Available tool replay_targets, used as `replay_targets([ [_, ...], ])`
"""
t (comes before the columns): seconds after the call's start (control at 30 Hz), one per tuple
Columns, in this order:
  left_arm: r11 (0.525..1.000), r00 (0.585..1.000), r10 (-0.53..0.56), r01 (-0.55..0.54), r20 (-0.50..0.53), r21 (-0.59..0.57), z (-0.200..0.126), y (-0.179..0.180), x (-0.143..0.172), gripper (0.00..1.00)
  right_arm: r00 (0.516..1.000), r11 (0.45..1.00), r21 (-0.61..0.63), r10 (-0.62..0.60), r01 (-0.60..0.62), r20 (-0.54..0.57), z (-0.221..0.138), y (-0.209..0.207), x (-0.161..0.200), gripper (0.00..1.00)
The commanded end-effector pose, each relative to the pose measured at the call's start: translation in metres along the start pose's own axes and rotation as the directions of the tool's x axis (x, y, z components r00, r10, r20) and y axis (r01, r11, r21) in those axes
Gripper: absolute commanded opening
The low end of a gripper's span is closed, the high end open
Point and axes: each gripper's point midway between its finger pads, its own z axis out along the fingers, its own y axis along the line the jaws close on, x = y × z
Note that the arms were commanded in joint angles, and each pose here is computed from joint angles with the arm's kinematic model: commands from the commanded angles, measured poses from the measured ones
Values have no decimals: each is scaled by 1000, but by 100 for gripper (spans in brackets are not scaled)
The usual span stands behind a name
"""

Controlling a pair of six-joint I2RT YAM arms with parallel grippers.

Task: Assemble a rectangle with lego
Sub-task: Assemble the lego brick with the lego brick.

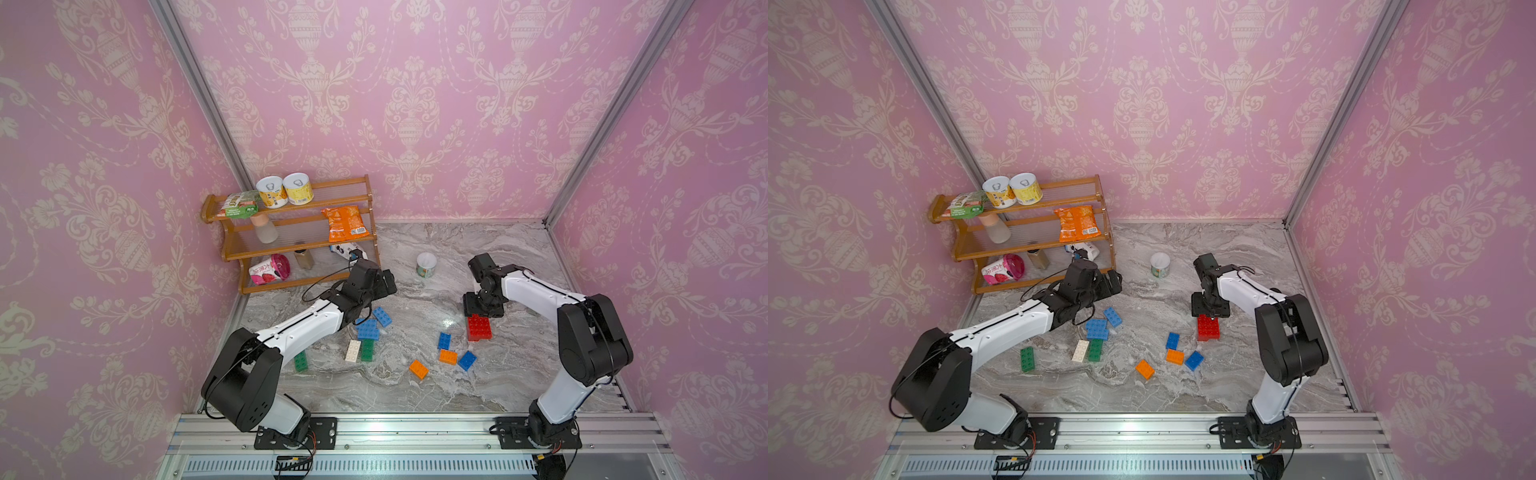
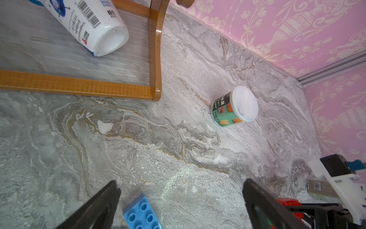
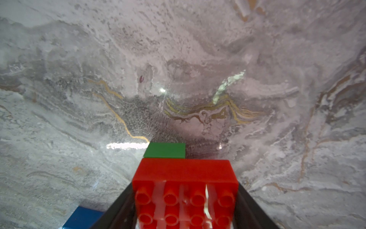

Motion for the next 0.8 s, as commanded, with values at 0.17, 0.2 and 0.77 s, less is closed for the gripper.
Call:
replay_targets([
  [0.17,1000,1000,1,-1,0,3,-5,-1,0,99,986,996,92,-6,21,-164,35,-16,30,49],
  [0.2,1000,1000,1,-1,2,2,-5,-1,0,99,984,995,101,-6,24,-177,37,-18,32,48],
  [0.77,1000,1000,12,-11,16,-16,-10,2,-3,99,990,998,60,-11,19,-143,21,-9,19,70],
])
